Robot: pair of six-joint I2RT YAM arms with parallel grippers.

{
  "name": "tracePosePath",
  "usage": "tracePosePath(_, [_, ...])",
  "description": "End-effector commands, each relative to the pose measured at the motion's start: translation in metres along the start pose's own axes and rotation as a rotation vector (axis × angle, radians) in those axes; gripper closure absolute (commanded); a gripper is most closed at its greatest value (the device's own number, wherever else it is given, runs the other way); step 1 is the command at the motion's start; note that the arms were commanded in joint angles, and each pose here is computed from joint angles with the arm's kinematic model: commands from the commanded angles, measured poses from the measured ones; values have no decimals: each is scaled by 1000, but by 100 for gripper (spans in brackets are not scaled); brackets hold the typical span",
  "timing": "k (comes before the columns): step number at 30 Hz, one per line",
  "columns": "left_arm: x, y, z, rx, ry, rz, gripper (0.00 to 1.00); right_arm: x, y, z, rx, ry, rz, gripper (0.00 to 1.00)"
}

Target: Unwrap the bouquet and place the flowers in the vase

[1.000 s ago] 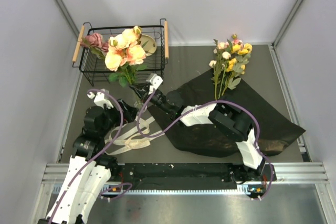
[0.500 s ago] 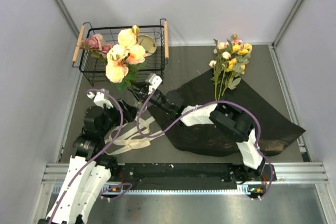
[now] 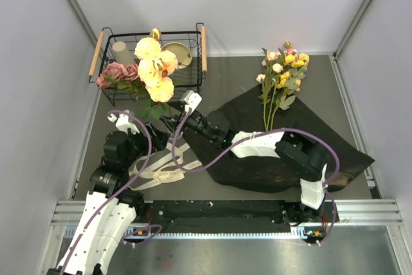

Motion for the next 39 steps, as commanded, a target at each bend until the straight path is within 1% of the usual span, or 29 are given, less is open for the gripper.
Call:
tracePosePath(1, [7,1,-7,-42,14,-41,9,38,-7,-8,-31,41,-22,39])
tracePosePath(5, [6,1,-7,-45,13,-38,9,42,-14,-7,-25,57,11,38])
tracePosePath(7, [7,-1,-9,-47,14,-40,9,42,-24,-10,-33,60,66,38])
tracePosePath(8, [8,-1,-9,-50,16,-41,8,41,-28,-17,-69,57,95,38])
tracePosePath(9, [8,-2,-10,-51,16,-41,8,37,-39,-20,-82,43,160,38])
tracePosePath(11, [8,-3,-12,-59,19,-36,8,32,-56,-33,-141,8,215,38])
tracePosePath(12, [8,-3,-13,-63,18,-34,8,16,-73,-38,-154,-25,273,37])
tracePosePath(13, [8,-4,-14,-68,18,-34,8,29,-87,-49,-185,-34,272,37])
tracePosePath(15, [8,-4,-15,-74,16,-32,7,16,-118,-66,-245,-51,348,37])
tracePosePath(17, [9,-4,-16,-79,17,-38,7,18,-151,-98,-346,-44,412,37])
tracePosePath(18, [9,-4,-16,-80,17,-39,7,11,-170,-121,-428,-12,453,37])
tracePosePath(19, [10,-4,-17,-89,17,-44,7,7,-184,-134,-478,5,494,36])
tracePosePath(20, [10,-3,-18,-92,13,-46,7,2,-205,-144,-528,24,565,36])
tracePosePath(22, [11,-3,-22,-111,2,-48,7,-3,-228,-170,-648,103,626,32])
tracePosePath(23, [12,-3,-25,-125,-3,-52,7,-24,-259,-189,-734,145,761,31])
tracePosePath(24, [11,-3,-27,-140,-4,-45,8,-21,-260,-201,-793,221,764,30])
tracePosePath(26, [10,-3,-28,-146,-7,-37,8,-35,-278,-222,-854,312,835,31])
tracePosePath(27, [10,-4,-29,-148,-5,-35,8,-48,-281,-226,-868,344,893,32])
tracePosePath(28, [10,-4,-29,-147,-4,-32,8,-54,-283,-232,-881,354,917,32])
tracePosePath(29, [10,-5,-29,-146,-3,-31,8,-61,-287,-238,-904,360,945,33])
tracePosePath(31, [11,-7,-31,-149,-2,-34,8,-77,-289,-252,-958,338,999,42])
tracePosePath(32, [11,-8,-31,-150,-5,-33,8,-82,-291,-259,-976,329,1017,51])
tracePosePath(33, [10,-9,-31,-151,-9,-31,8,-95,-290,-266,-987,327,1053,53])
tracePosePath(35, [9,-11,-32,-161,-15,-31,8,-108,-291,-274,-992,336,1079,58])
tracePosePath(36, [8,-12,-31,-160,-17,-30,8,-122,-290,-282,-982,352,1099,59])
tracePosePath(38, [8,-12,-30,-154,-18,-31,8,-133,-282,-288,-936,367,1106,65])
tracePosePath(39, [8,-13,-30,-154,-16,-32,8,-137,-280,-290,-929,363,1115,65])
Point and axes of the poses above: each gripper's point midway between its finger pads, its own y axis out along the fingers, its own z axis along the line the jaws close on, x = y × z, the point moved 2 cm from there along -y, back along the fingers, and after that the axes turned 14 degrees about -y, right-handed, at the moved point
